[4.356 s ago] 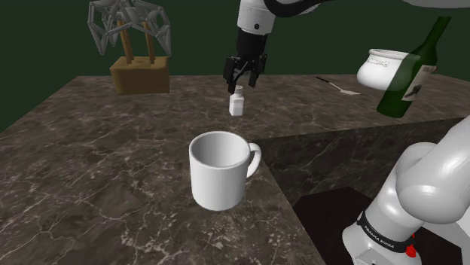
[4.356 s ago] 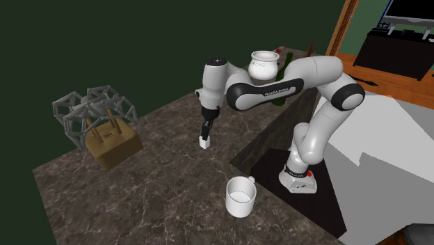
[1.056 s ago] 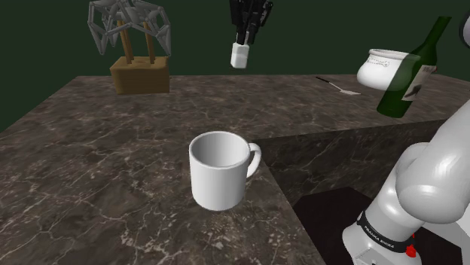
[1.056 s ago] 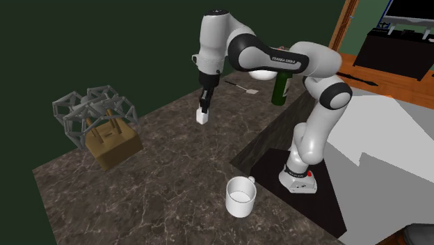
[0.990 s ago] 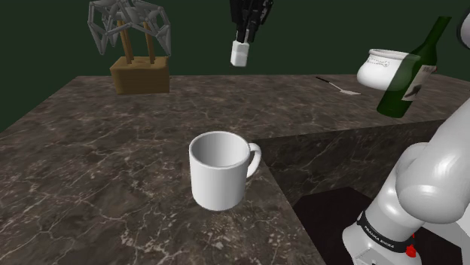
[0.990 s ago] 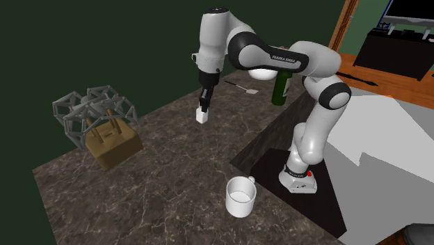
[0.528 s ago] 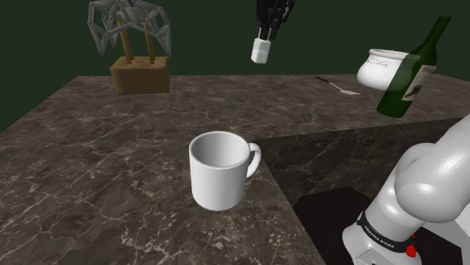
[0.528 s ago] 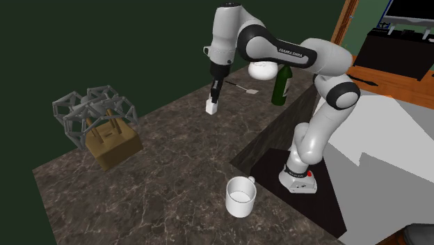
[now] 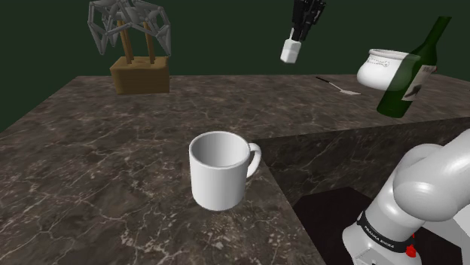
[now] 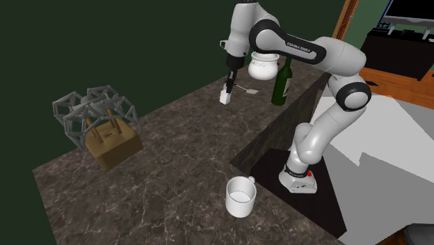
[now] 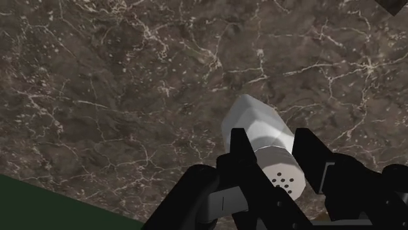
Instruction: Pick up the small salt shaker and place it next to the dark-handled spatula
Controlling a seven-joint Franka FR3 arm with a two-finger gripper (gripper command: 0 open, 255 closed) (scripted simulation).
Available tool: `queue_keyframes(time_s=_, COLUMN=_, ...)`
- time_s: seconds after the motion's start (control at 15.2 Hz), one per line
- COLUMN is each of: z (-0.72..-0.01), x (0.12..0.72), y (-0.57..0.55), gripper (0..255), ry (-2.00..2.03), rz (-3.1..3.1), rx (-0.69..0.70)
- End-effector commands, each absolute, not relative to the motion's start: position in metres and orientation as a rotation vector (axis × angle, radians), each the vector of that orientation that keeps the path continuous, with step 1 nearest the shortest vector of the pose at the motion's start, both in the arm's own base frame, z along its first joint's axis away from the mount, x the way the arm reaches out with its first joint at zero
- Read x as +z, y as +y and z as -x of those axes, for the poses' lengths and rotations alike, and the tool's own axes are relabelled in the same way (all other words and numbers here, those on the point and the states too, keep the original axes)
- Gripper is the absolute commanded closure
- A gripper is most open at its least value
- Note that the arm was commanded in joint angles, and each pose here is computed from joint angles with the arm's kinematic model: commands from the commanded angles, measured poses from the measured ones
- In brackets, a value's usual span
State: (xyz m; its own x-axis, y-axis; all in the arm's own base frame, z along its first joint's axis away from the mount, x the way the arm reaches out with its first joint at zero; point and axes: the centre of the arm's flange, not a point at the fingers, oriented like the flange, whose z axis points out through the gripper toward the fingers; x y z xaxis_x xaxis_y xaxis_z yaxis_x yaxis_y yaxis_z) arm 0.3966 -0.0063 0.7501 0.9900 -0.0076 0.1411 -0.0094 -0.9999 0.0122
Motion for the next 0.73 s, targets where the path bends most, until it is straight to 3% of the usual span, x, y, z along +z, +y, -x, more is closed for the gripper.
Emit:
queue_keyframes(time_s=0.0, z=-0.386, x=0.748, y=-0.029, gripper=255, ry=-0.01, rz=-3.121, rx=0.221)
queue_keyframes(time_s=0.66, z=-0.33, x=0.749, y=-0.149, gripper=255, ry=-0.01, rz=-3.121, rx=0.221)
